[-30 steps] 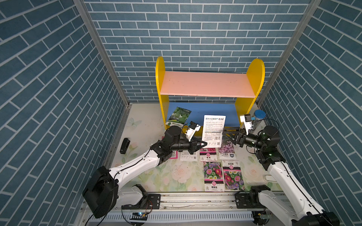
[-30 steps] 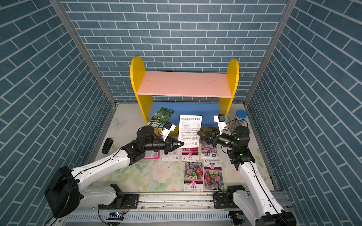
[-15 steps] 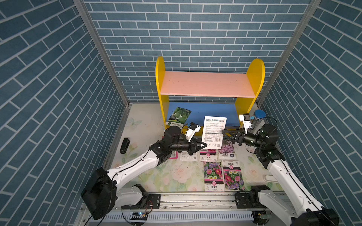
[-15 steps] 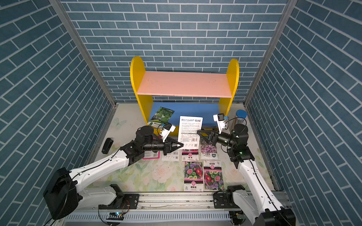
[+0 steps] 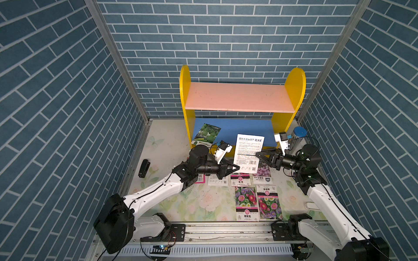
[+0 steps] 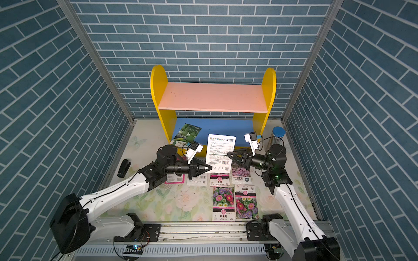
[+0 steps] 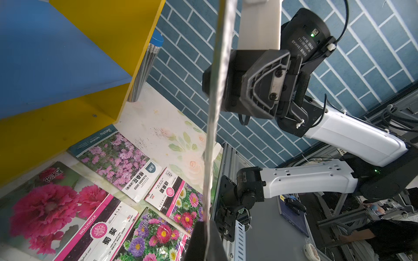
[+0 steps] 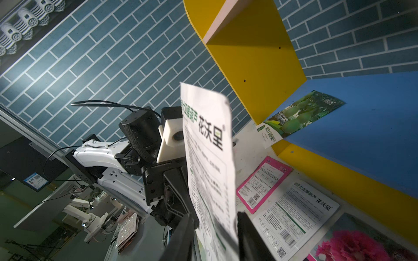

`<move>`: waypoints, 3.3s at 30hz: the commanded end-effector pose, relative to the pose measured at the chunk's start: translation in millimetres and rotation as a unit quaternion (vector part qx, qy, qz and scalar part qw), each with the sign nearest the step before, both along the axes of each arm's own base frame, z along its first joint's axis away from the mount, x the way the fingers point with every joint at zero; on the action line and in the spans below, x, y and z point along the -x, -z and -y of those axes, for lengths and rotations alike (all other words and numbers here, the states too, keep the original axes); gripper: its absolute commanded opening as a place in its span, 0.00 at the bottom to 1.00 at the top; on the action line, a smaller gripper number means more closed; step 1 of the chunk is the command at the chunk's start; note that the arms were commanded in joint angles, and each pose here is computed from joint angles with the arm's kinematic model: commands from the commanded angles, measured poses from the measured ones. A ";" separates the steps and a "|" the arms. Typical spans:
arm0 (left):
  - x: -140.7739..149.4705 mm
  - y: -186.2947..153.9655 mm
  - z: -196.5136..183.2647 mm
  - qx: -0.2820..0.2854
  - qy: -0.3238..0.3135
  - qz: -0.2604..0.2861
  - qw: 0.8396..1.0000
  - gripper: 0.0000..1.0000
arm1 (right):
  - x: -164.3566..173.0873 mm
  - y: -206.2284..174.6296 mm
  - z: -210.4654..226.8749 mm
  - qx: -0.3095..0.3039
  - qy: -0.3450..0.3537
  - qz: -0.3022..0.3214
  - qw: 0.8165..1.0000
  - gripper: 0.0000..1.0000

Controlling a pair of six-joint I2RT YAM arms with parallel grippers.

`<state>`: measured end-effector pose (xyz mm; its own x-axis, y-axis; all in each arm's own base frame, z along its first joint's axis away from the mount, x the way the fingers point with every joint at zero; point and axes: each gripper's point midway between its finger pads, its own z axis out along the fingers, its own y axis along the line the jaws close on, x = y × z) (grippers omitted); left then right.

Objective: Take the seed bag off the shelf
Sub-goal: Pick up the seed packet from the shelf, then place the seed packet at the center of the board.

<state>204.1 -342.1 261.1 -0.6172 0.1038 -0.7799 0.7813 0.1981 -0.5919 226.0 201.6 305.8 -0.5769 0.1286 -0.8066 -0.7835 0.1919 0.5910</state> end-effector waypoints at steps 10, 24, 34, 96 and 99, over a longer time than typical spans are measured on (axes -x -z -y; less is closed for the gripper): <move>-13.5 -9.9 0.1 -0.006 -0.026 0.021 0.999 0.13 | 10.3 -9.3 0.8 -0.006 -0.003 0.019 1.000 0.00; -44.5 6.1 -49.3 -0.120 -0.177 0.028 0.976 1.00 | 11.2 21.3 1.6 0.015 0.071 -0.060 0.996 0.00; -12.9 4.2 -102.6 -0.197 -0.209 0.026 0.958 1.00 | 40.8 80.1 -28.7 0.052 0.062 -0.141 0.987 0.00; 6.3 9.9 -142.8 -0.189 -0.268 0.021 0.945 1.00 | 119.8 291.6 -110.4 0.313 0.082 -0.274 0.906 0.25; 6.0 9.3 -143.5 -0.190 -0.270 0.022 0.944 1.00 | 119.1 294.1 -103.3 0.321 0.092 -0.272 0.902 0.28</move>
<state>194.9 -201.9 253.1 -0.6350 0.0715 -0.7692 0.5396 0.7536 -0.3755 106.3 320.8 25.4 -0.9275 -0.1173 -0.3550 -0.3387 0.6657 0.6649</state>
